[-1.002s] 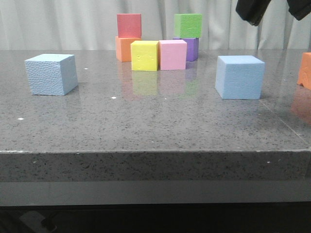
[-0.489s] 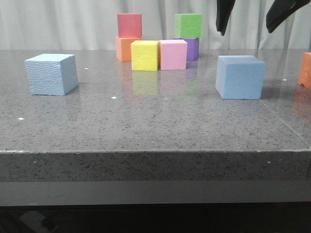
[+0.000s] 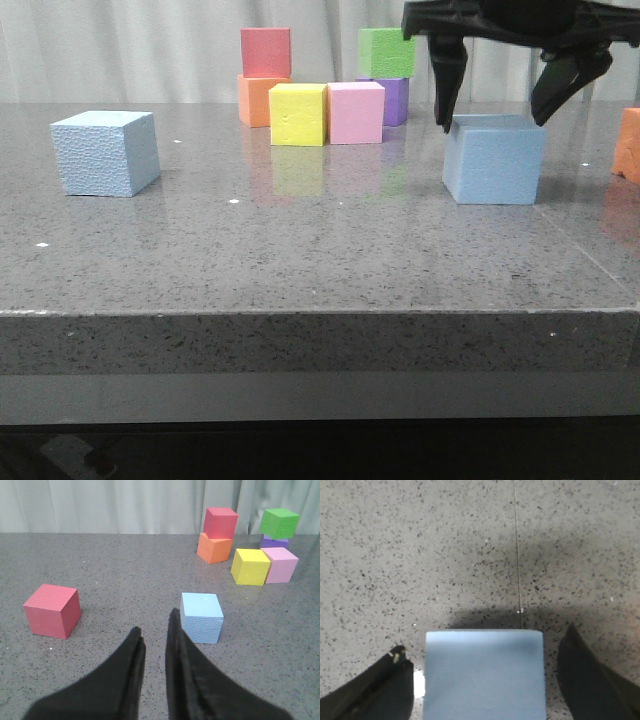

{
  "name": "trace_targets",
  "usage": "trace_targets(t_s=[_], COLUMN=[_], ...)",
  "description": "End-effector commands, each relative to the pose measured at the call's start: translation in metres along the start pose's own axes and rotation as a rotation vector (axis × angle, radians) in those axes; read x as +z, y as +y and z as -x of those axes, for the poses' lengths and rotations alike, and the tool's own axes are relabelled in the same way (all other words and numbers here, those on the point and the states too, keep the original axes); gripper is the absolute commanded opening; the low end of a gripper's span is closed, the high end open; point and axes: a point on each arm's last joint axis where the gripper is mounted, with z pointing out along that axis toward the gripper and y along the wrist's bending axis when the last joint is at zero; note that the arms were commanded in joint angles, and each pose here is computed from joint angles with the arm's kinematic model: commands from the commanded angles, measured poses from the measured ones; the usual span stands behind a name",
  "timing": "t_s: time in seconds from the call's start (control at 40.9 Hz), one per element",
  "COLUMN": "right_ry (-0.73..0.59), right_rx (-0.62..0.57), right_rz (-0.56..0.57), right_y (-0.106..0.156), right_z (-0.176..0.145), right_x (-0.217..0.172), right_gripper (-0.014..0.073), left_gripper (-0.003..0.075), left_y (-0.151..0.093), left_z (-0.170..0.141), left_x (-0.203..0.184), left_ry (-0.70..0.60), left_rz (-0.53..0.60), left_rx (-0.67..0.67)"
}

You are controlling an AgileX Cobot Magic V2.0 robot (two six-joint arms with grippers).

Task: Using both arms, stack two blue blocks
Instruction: 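Lower the right gripper over the light-blue cube and close on it, then carry the light-blue cube toward the table centre and set it down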

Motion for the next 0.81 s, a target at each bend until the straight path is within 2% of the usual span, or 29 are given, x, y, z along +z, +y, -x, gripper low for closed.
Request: trace_targets(t_s=[0.0,0.147,0.293,0.44,0.611,0.782], right_ry=[-0.103,-0.084,-0.078,-0.071,-0.033,-0.03], right_rx=[0.0,-0.003,0.001,0.006,0.022,-0.001], right_rz=[0.032,0.022,0.023,0.025,0.028,0.097], right_y=[0.0,0.001,0.001,0.001,0.002,0.021], right_z=[0.015,0.014,0.013,0.012,0.009,0.002], right_x=[-0.018,-0.012,-0.011,-0.011,-0.012,-0.015], right_gripper=[0.059,0.0564,0.0384,0.0289,0.0286,0.0286], left_gripper=[0.0113,0.0113,0.0113,0.0113,0.0113,0.0113], left_y=[-0.001,-0.001,-0.001,-0.001,-0.001,-0.001], left_z=[0.014,0.014,0.014,0.014,0.014,0.014], left_x=[-0.001,-0.001,-0.001,-0.001,-0.001,-0.001], left_ry=[-0.084,-0.084,-0.084,-0.084,-0.084,-0.084], left_rz=[-0.014,-0.014,-0.014,-0.014,-0.014,-0.014], left_rx=[0.0,0.0,0.0,0.0,0.0,0.0])
